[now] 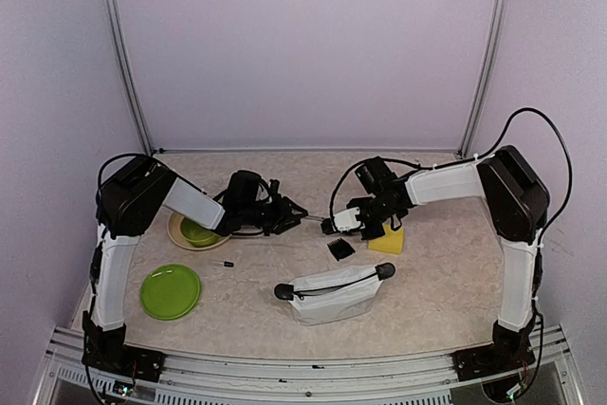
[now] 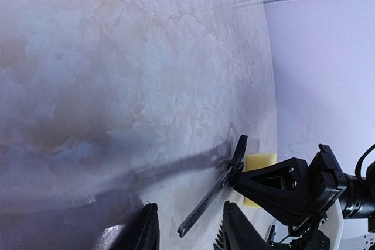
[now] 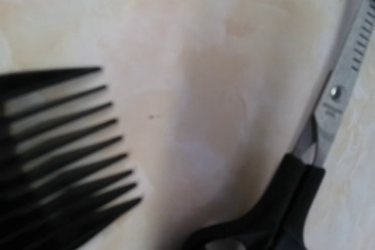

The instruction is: Sort the hair-cutting tools

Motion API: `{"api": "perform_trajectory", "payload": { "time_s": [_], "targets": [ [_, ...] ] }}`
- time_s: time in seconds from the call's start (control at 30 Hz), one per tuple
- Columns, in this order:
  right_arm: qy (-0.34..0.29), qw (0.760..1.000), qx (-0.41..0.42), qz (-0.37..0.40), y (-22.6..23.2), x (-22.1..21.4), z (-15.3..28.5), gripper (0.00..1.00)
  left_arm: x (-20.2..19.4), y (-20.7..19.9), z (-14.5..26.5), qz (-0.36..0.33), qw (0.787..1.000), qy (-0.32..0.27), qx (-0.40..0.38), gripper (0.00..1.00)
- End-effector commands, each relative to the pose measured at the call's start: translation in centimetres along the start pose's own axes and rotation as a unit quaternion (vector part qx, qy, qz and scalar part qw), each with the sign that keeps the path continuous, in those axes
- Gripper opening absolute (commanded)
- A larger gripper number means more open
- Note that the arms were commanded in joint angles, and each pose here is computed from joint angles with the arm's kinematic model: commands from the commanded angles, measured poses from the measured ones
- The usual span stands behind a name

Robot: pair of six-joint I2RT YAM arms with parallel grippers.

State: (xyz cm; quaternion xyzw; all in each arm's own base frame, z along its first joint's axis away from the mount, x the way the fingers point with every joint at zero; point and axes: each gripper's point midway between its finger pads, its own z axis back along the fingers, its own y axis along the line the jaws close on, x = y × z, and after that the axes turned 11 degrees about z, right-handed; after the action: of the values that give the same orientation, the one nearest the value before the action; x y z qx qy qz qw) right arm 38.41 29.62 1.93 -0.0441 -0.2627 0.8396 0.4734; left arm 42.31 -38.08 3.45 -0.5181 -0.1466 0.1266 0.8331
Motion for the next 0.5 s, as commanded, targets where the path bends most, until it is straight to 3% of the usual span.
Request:
{"api": "perform_trajectory", "payload": {
  "time_s": [0.0, 0.17, 0.33, 0.47],
  "targets": [
    [0.017, 0.993, 0.115, -0.013, 7.3, -1.3, -1.7, 0.0, 0.7, 0.6, -0.7, 0.014, 1.0, -0.01, -0.01, 0.33],
    [0.017, 0.994, 0.112, -0.007, 7.1, -1.2, -1.6, 0.0, 1.0, 0.2, -1.1, 0.004, 0.999, -0.015, -0.028, 0.19],
    [0.033, 0.995, 0.09, -0.023, 5.3, -1.6, -0.9, 0.01, 0.8, -3.0, -1.0, -0.045, 0.993, -0.015, -0.106, 0.0],
    [0.009, 0.998, 0.036, -0.05, 1.0, -0.3, 3.6, 0.19, 0.8, -6.6, 1.4, -0.089, 0.982, -0.04, -0.164, 0.0]
  ]
}}
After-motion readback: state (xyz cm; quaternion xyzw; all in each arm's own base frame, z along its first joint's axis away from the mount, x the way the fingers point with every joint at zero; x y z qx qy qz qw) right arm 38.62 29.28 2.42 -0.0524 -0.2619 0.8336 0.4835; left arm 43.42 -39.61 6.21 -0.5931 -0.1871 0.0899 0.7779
